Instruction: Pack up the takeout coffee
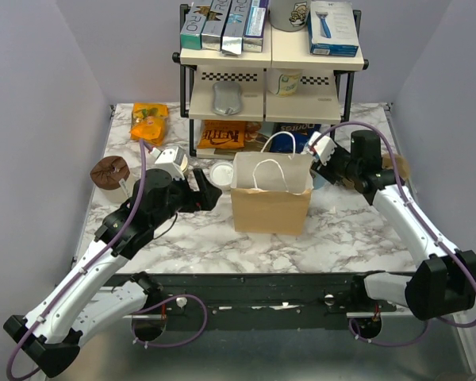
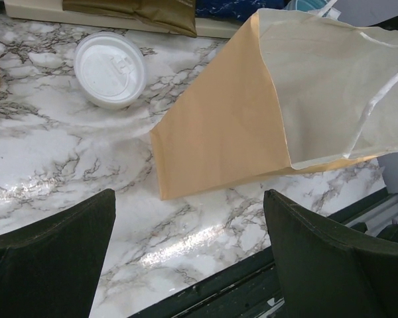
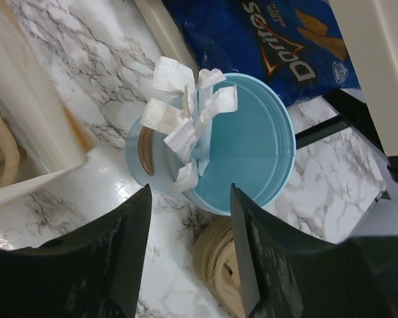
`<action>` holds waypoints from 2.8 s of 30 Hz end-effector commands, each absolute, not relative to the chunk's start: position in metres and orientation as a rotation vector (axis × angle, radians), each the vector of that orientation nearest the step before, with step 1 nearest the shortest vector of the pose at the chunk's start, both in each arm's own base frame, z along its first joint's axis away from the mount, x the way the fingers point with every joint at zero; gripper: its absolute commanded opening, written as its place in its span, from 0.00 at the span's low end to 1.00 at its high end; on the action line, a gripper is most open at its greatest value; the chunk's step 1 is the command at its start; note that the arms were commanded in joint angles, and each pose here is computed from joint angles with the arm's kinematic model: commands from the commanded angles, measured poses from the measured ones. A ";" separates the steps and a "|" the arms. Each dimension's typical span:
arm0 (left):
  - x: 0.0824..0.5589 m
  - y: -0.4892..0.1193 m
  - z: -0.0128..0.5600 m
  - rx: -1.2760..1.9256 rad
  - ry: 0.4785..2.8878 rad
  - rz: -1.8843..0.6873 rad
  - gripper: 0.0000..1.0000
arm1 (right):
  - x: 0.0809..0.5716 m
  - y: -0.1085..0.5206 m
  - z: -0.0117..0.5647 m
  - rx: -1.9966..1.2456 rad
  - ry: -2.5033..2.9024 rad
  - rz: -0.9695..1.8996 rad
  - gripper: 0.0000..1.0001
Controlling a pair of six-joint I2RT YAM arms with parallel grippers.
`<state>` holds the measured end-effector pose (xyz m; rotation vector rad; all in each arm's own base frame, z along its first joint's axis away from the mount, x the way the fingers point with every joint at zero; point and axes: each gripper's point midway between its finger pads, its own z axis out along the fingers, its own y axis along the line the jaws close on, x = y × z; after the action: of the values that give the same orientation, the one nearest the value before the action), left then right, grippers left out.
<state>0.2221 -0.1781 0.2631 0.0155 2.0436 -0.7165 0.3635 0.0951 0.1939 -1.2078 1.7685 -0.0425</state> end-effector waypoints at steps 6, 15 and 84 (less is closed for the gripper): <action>0.222 -0.169 0.267 -0.038 2.044 -0.681 0.99 | 0.370 0.104 0.205 -1.289 1.682 -0.006 0.50; 0.222 -0.168 0.266 -0.052 2.044 -0.683 0.99 | 0.371 0.107 0.207 -1.298 1.680 0.018 0.32; 0.219 -0.182 0.270 0.048 2.014 -0.753 0.99 | 0.152 0.131 0.449 -0.770 1.467 0.549 0.01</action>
<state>0.2193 -0.1767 0.2642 0.0020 2.0350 -0.7302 0.1560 0.1210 0.4920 -0.7476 1.3064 0.4146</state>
